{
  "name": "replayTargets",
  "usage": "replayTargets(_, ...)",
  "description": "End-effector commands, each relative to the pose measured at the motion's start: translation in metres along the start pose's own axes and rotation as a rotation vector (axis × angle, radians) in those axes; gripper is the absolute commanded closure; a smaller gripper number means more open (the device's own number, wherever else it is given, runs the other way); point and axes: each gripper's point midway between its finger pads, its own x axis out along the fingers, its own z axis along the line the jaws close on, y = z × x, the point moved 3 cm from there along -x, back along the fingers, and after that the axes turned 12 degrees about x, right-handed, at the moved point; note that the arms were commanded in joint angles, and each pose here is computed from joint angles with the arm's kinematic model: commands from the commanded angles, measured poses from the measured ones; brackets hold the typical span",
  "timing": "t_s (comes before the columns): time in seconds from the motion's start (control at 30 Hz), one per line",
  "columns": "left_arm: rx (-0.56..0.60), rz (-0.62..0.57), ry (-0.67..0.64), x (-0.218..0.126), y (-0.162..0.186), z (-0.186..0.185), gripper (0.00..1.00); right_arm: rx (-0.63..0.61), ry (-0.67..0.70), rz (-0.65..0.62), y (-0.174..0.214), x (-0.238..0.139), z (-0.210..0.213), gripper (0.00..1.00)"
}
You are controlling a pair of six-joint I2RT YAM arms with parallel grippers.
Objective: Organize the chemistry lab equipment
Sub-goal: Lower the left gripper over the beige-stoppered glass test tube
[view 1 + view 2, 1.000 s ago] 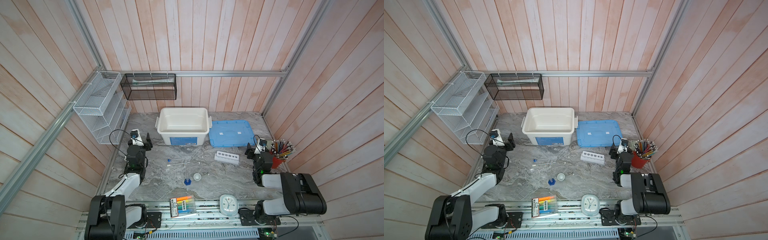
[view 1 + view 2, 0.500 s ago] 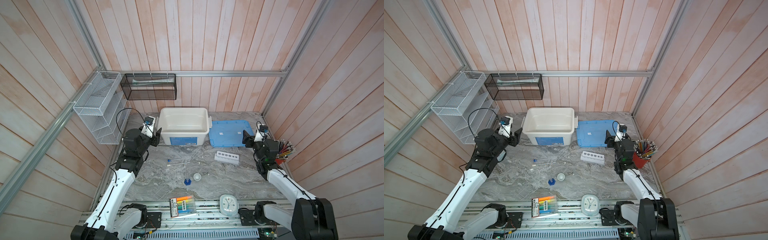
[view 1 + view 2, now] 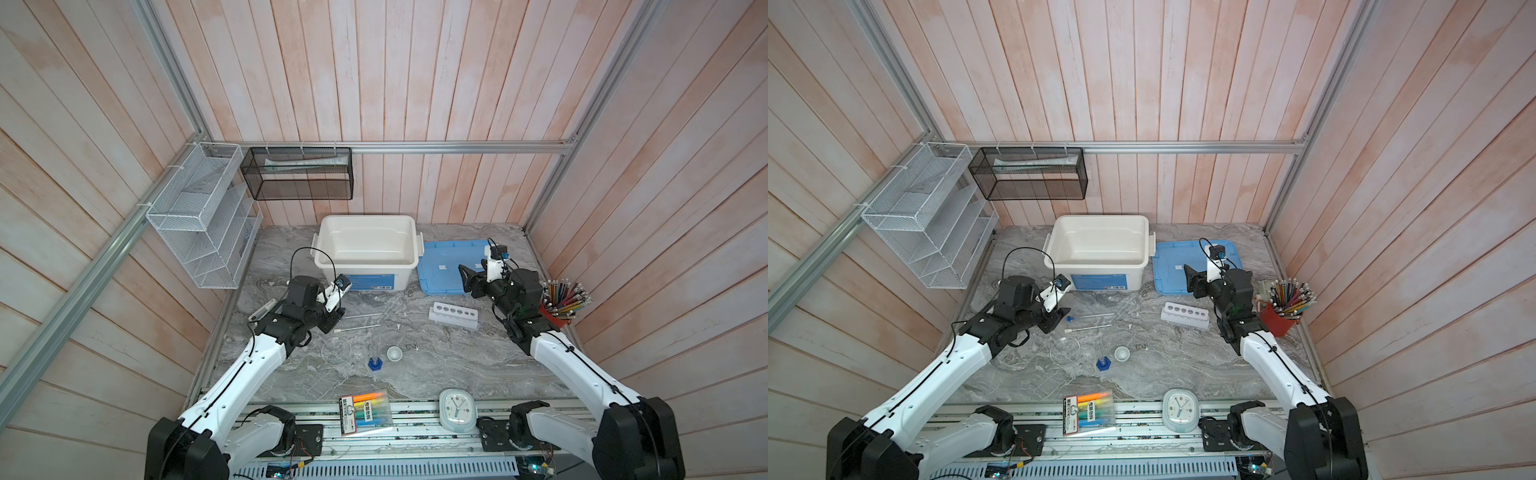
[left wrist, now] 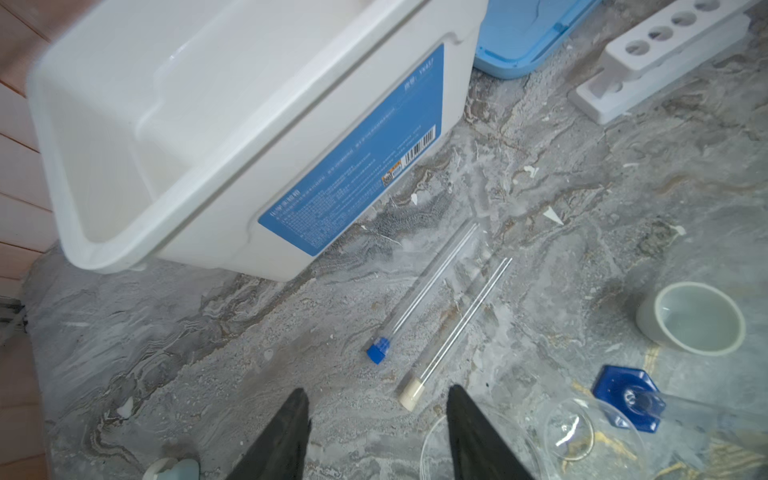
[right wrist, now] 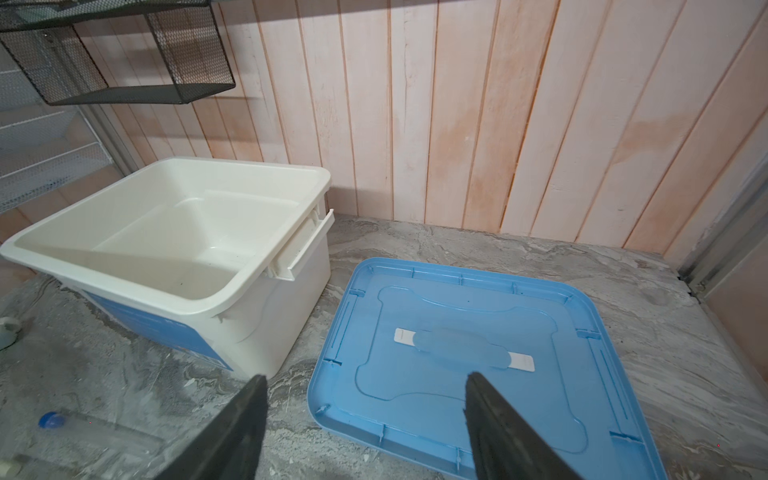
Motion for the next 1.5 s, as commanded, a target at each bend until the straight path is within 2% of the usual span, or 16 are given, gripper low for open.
replayTargets(0.0, 0.037, 0.064, 0.032, 0.014, 0.012, -0.013, 0.46, -0.028, -0.045, 0.060, 0.008, 0.003, 0.013, 0.26)
replayTargets(0.13, 0.106, 0.115, 0.058, 0.030, 0.024, -0.030, 0.46, -0.028, -0.053, 0.076, 0.012, 0.005, 0.016, 0.27)
replayTargets(0.33, 0.109, 0.119, 0.098, 0.046, 0.025, -0.037, 0.49, -0.018, -0.064, 0.091, 0.020, 0.008, 0.017, 0.31)
replayTargets(0.57, 0.145, 0.182, 0.177, 0.067, 0.028, -0.047, 0.50, -0.016, -0.077, 0.129, 0.031, 0.013, 0.019, 0.34)
replayTargets(0.77, 0.169, 0.174, 0.176, 0.074, 0.028, -0.049, 0.51, -0.007, -0.084, 0.130, 0.035, 0.013, 0.019, 0.35)
replayTargets(0.97, 0.186, 0.209, 0.225, 0.082, 0.030, -0.054, 0.56, -0.006, -0.079, 0.141, 0.041, 0.017, 0.017, 0.35)
replayTargets(1.47, 0.215, 0.279, 0.241, 0.097, 0.039, -0.056, 0.59, -0.014, -0.077, 0.159, 0.051, 0.022, 0.014, 0.36)
